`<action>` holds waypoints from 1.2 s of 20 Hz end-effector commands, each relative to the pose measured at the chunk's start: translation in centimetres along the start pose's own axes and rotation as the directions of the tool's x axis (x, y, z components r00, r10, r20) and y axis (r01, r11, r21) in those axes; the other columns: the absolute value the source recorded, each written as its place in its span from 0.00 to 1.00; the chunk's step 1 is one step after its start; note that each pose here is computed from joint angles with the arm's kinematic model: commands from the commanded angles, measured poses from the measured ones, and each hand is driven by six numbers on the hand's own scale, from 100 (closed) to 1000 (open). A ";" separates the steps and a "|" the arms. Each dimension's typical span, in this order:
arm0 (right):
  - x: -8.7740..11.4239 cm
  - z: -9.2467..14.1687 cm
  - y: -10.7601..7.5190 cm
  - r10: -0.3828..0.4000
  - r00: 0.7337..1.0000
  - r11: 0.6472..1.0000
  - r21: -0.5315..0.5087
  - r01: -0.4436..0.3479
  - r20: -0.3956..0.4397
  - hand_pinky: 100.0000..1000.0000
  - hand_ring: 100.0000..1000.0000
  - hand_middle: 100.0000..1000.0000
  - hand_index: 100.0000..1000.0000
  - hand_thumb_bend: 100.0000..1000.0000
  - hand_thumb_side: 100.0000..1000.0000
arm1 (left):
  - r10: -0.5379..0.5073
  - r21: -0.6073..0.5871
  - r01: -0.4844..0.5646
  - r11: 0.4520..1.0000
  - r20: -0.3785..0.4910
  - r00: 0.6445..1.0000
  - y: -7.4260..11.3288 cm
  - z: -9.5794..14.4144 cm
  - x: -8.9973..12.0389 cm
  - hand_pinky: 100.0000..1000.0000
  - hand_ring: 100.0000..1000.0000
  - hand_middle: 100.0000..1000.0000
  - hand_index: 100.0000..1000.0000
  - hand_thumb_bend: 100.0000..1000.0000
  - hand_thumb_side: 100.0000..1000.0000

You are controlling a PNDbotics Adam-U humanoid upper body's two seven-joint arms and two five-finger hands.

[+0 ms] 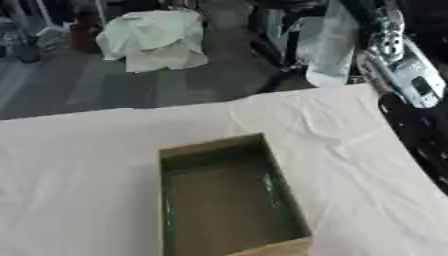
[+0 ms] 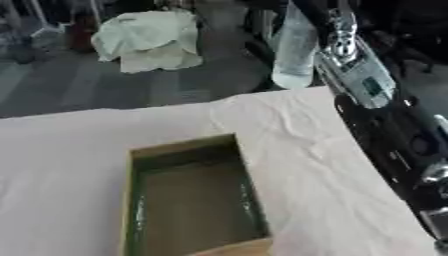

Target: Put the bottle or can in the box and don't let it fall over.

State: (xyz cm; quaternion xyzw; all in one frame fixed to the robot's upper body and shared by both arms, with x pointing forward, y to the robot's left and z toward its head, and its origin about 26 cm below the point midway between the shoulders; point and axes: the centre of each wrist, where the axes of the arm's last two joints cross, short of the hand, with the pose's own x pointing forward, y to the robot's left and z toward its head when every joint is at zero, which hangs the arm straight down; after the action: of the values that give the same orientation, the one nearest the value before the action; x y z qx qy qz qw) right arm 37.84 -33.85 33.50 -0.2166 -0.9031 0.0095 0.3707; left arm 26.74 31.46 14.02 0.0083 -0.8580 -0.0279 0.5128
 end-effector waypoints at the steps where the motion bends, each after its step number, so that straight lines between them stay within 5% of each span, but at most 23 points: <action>1: 1.6 0.2 0.9 0.005 0.999 1.000 0.012 -0.006 0.051 0.02 0.00 0.05 0.07 0.00 0.35 | -0.032 -0.015 0.032 0.999 0.013 0.999 0.7 -0.1 0.9 1.00 0.85 0.96 0.77 0.00 0.76; 7: 1.6 2.3 3.5 0.011 0.998 0.999 0.052 -0.014 0.054 0.01 0.00 0.05 0.07 0.00 0.32 | -0.032 -0.009 0.032 0.999 -0.004 0.999 0.9 0.3 0.8 1.00 0.84 0.95 0.76 0.00 0.76; 8: 1.7 2.7 4.0 0.009 0.999 0.998 0.066 -0.012 0.052 0.01 0.00 0.05 0.07 0.00 0.20 | -0.033 -0.007 0.033 0.999 -0.007 0.999 0.9 0.3 0.7 1.00 0.84 0.95 0.76 0.00 0.76; 9: 1.7 3.1 4.4 0.005 0.999 0.997 0.080 -0.009 0.051 0.01 0.00 0.05 0.07 0.00 0.33 | -0.033 -0.006 0.033 0.999 -0.010 0.999 1.0 0.4 0.7 1.00 0.84 0.95 0.76 0.00 0.76; 24: -0.5 6.9 10.2 0.035 0.999 0.981 0.190 -0.037 0.012 0.01 0.00 0.05 0.07 0.00 0.39 | -0.025 -0.011 0.025 1.000 -0.040 0.999 0.7 0.8 0.3 1.00 0.84 0.96 0.76 0.00 0.77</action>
State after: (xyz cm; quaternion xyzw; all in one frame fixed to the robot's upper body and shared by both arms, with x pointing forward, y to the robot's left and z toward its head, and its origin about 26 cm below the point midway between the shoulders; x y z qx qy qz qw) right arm 37.38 -23.91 25.76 -0.1919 -0.8917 0.1001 0.3975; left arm 26.06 31.94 13.12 0.0099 -0.8419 -0.0281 0.5388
